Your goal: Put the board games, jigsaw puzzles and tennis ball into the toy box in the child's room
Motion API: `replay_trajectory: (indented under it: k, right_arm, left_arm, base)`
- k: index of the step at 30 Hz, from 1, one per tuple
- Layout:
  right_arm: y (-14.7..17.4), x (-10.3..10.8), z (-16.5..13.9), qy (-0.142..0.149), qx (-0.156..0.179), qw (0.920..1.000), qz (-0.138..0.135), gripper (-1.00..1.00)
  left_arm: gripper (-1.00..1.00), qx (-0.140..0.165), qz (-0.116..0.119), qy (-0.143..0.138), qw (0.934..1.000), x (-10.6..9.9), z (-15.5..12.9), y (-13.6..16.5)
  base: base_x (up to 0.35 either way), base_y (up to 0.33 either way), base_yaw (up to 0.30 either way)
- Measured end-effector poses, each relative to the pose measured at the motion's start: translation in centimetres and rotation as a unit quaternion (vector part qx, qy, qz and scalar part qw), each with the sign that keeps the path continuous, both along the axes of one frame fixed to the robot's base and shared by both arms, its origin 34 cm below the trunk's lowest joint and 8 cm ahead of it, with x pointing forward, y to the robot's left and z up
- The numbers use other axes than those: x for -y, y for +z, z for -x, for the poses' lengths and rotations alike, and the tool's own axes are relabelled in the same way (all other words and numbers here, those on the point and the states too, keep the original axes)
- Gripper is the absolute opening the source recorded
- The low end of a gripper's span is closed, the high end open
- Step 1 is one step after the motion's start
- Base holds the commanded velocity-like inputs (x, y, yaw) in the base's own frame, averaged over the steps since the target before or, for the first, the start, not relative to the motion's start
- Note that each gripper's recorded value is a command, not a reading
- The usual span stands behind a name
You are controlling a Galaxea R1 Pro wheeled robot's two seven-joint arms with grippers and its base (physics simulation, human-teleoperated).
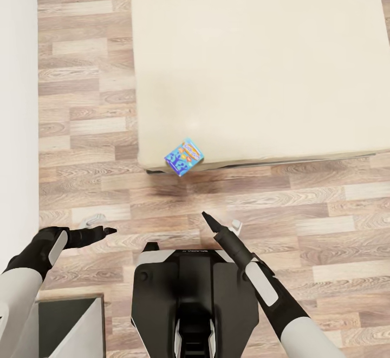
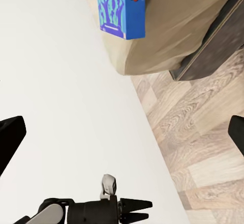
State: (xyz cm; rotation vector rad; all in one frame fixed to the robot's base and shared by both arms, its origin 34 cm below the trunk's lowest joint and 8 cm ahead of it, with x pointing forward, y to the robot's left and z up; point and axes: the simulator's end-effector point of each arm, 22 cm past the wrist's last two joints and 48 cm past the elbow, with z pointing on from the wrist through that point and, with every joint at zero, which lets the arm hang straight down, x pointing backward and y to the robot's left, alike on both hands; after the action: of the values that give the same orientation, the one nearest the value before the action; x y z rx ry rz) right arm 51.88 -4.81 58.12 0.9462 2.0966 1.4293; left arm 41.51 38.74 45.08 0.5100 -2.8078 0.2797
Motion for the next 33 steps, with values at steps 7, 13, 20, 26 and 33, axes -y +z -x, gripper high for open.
replay_trajectory:
  k: [7,13,20,26,33]
  right_arm:
    - [-0.02,0.24,0.02,0.001,0.001,1.0000,0.001,1.00]
    - [-0.04,0.29,0.01,0.001,0.001,1.0000,0.001,1.00]
    - [0.03,0.25,-0.01,0.001,0.002,1.0000,0.000,1.00]
    - [0.04,0.24,-0.03,0.001,0.002,1.0000,0.000,1.00]
    - [0.02,0.23,-0.02,0.000,0.002,1.0000,0.000,1.00]
  left_arm:
    - [1.00,0.001,0.000,0.000,1.0000,0.00,-0.05,-0.02]
    - [1.00,0.001,0.000,-0.001,1.0000,0.00,-0.05,-0.03]
    - [1.00,0.001,0.000,-0.001,1.0000,0.00,-0.03,-0.01]
    - [1.00,0.001,0.000,-0.001,1.0000,0.06,-0.05,-0.04]
    - [1.00,0.002,0.000,-0.001,1.0000,0.09,-0.07,-0.06]
  base:
    - [0.034,0.025,0.000]
    - [0.006,0.004,0.000]
    - [0.065,0.064,0.000]
    - [0.047,0.044,0.000]
    - [0.009,0.008,0.000]
